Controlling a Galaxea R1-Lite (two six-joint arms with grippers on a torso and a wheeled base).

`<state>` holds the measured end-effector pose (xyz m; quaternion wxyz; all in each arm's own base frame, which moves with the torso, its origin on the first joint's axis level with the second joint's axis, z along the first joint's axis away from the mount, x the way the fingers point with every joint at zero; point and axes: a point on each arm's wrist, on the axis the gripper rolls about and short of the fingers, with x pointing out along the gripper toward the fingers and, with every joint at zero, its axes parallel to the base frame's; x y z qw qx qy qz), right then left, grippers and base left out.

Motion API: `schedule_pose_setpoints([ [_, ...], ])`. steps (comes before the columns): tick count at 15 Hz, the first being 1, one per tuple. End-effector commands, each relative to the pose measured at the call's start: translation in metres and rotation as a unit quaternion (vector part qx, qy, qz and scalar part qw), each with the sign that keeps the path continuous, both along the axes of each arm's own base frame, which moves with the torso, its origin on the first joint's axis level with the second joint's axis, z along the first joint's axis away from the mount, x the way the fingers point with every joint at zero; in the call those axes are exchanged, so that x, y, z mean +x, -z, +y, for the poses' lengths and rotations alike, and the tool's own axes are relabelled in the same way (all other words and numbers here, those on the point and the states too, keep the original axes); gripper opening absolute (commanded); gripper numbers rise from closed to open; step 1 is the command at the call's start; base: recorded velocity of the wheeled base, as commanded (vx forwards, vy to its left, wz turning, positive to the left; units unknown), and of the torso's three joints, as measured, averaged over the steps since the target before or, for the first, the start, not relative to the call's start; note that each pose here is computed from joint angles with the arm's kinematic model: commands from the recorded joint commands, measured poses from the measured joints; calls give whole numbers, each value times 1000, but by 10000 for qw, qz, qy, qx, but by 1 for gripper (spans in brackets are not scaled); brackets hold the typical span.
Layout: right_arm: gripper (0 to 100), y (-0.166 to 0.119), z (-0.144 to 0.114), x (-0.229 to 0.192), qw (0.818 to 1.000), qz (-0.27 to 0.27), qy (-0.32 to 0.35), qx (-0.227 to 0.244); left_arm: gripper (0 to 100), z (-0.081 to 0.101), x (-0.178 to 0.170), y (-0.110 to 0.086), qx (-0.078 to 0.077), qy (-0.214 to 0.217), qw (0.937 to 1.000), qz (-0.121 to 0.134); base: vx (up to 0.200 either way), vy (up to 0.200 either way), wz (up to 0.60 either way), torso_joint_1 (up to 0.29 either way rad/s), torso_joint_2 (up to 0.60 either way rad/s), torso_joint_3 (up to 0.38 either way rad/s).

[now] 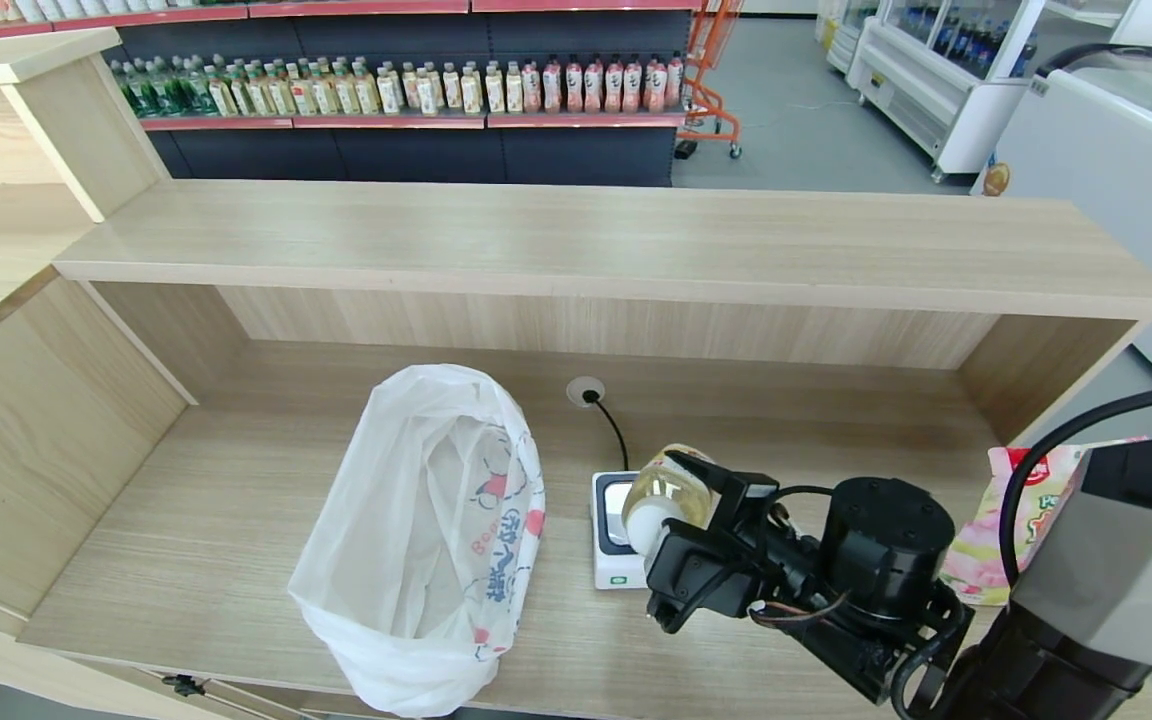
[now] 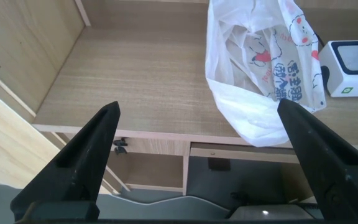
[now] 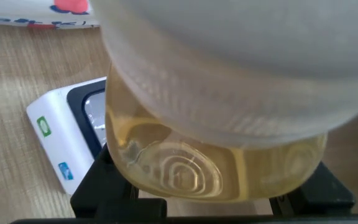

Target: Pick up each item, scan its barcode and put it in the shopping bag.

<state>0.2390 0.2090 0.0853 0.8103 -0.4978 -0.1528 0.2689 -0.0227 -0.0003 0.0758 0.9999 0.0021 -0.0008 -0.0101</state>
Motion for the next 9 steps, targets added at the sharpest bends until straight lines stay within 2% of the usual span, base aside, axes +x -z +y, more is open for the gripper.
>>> schedule_pose_setpoints([
  [1, 0, -2, 0, 0, 10000, -31, -2, 25, 100, 0, 0, 0, 2, -1, 10000, 0, 0, 0, 0, 0, 0, 0],
  [9, 0, -2, 1, 1, 10000, -24, -25, 60, 100, 0, 0, 0, 2, -1, 10000, 0, 0, 0, 0, 0, 0, 0],
])
